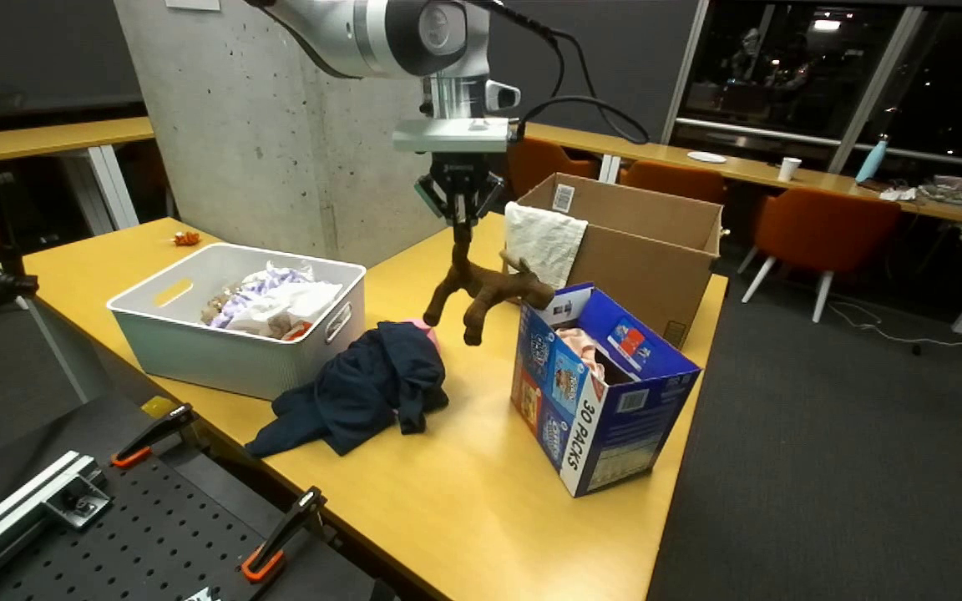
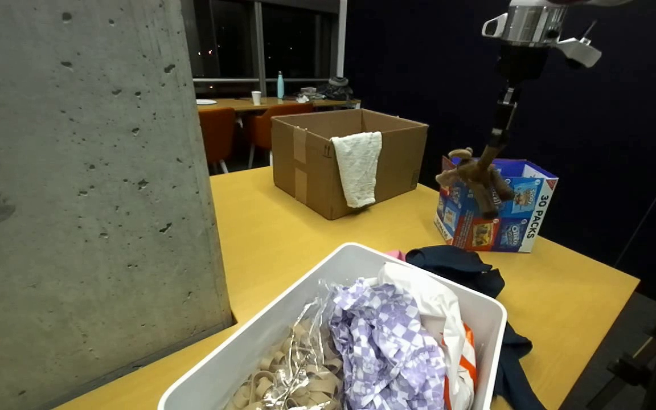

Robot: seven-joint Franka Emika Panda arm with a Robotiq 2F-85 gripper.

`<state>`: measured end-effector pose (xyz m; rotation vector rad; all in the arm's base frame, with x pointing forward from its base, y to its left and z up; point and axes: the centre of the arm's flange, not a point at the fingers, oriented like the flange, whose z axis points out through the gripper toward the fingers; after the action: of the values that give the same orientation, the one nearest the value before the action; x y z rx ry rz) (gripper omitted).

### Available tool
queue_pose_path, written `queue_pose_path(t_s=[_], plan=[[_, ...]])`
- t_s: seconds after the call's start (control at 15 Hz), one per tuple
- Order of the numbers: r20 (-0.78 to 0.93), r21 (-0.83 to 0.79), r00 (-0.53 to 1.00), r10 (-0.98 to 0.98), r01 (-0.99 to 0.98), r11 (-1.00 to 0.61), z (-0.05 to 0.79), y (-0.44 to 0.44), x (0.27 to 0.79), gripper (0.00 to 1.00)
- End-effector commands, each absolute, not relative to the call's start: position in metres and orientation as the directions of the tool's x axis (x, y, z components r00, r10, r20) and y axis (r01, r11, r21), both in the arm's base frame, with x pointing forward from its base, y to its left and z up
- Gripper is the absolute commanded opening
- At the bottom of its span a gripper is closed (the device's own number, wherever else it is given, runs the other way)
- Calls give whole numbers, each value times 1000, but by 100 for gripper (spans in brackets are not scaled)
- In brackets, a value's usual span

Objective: Move the laundry and the toy from the box into the washing basket

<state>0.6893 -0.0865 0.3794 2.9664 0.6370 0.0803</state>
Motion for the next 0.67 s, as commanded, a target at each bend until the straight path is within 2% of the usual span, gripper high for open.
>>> queue_pose_path(t_s=[0.0, 0.2, 0.27, 0.33, 0.47, 0.6], plan=[[-35, 122, 896, 442, 443, -888, 358, -70, 713, 4], [-70, 103, 889, 453, 459, -883, 339, -67, 723, 4], [-82, 89, 886, 455, 462, -883, 332, -67, 726, 10], [-94, 77, 884, 457, 464, -882, 325, -67, 731, 40], [-113, 69, 883, 455, 464, -883, 316, -68, 735, 47], [-112, 67, 886, 451, 459, -886, 316, -69, 737, 62]])
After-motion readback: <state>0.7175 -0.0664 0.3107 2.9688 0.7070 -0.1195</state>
